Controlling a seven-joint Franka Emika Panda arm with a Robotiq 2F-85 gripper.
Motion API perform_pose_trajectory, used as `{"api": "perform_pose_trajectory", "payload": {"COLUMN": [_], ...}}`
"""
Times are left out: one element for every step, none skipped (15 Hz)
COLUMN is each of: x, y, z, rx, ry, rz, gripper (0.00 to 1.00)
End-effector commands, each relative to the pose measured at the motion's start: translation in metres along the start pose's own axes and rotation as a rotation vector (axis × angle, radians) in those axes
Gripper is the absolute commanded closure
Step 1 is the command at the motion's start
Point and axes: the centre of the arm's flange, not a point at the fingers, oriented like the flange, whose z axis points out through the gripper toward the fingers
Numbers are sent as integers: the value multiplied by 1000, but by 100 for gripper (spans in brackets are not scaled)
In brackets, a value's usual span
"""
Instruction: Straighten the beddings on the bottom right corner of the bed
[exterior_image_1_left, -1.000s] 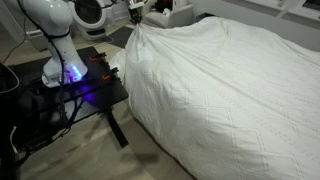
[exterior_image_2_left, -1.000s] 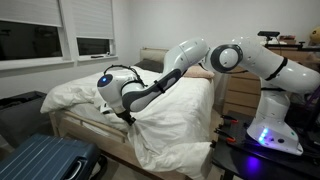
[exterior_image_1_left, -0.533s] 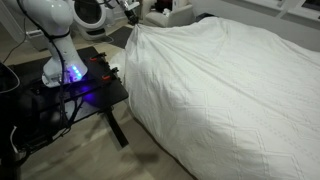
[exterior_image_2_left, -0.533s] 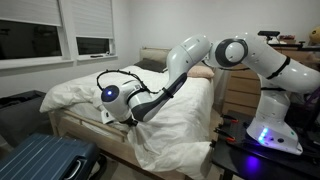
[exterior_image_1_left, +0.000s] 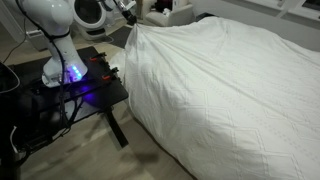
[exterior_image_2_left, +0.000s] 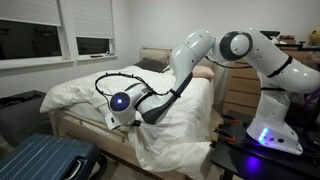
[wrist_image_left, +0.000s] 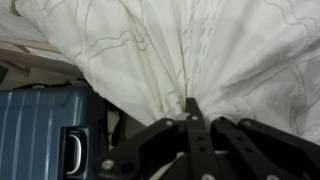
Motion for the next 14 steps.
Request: {"api": "perform_pose_trajectory", "payload": {"x": [27,38,54,69,80,89,94,94,94,91,85,79,72,61], "y": [-19,-18,-19,-22,-25,-28,-30,-33,-32,-33,-30,-29,-28,-24], "z": [-70,-86,-111,-141,-170,-199,-215,-226,-235,-236,-234,-231,-225,-218], "rx": [-106,-139,-179,-220,-244,-267,-290,-327,-354,-372,-382,-389,-395,-395], "ry": [114,167,222,267,281,284,274,240,207,169,131,90,49,6], "rz": [-29,-34,-47,-56,-58,-46,-31,6,37,74,108,144,180,214], "gripper": [71,64,57,51,42,35,27,20,12,5,0,0,0,0]}}
